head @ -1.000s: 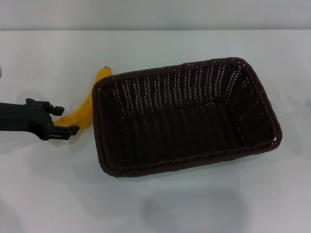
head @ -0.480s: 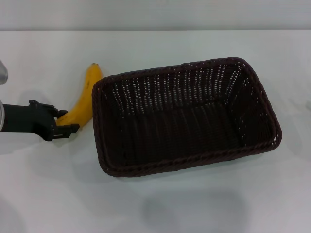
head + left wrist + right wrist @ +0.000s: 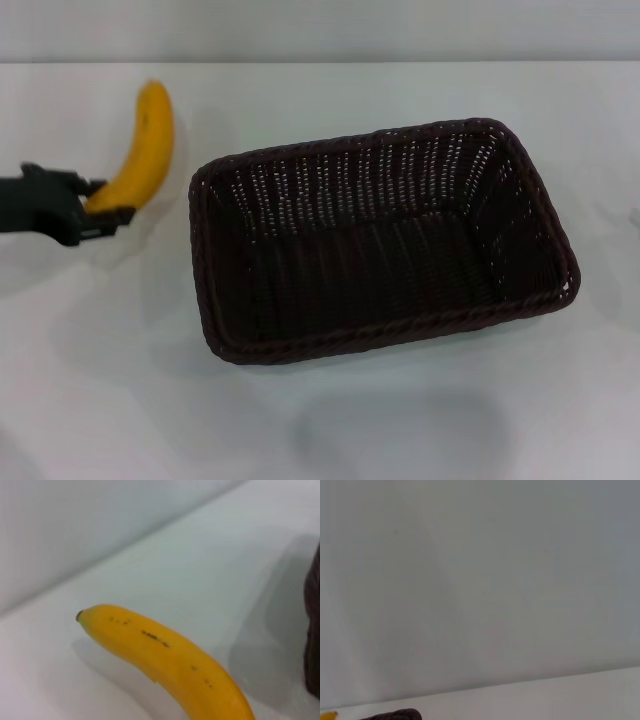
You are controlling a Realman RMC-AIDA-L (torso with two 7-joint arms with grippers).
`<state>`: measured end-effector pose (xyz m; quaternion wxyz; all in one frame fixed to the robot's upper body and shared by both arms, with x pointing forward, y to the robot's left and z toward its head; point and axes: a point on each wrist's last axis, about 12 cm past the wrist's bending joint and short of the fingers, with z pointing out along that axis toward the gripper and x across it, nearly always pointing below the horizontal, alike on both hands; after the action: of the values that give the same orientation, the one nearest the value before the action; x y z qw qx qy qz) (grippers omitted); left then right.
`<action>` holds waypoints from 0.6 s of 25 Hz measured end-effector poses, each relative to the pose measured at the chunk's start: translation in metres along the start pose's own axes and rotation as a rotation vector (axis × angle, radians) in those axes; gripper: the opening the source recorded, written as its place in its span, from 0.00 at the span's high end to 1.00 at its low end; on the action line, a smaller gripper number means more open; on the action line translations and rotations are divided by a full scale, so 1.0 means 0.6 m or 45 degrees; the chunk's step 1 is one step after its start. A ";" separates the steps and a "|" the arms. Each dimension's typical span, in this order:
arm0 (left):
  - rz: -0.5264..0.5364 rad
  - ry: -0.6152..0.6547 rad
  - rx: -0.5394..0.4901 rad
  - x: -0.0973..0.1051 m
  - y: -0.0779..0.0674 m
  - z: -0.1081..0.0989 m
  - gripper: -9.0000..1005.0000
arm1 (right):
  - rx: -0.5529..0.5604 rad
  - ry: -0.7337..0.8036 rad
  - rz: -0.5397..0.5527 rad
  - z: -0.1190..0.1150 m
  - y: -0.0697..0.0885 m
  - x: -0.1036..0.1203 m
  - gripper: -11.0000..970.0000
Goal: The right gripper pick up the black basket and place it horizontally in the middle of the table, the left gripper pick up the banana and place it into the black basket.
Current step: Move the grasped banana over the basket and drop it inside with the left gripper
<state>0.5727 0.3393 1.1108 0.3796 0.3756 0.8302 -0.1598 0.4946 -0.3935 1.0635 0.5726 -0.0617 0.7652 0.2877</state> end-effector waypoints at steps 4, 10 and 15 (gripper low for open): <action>0.053 -0.076 0.019 -0.027 -0.009 -0.042 0.53 | -0.012 -0.005 -0.011 0.005 0.001 -0.004 0.53; 0.234 -0.119 0.419 -0.080 -0.069 -0.081 0.52 | -0.035 -0.021 -0.040 0.018 0.004 -0.017 0.53; 0.333 -0.063 0.639 -0.106 -0.108 -0.071 0.52 | -0.046 -0.028 -0.065 0.024 0.006 -0.021 0.53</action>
<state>0.5298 0.2877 1.1855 0.3121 0.5577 0.6999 -0.3189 0.5097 -0.3862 1.0740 0.5868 -0.0883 0.7518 0.2876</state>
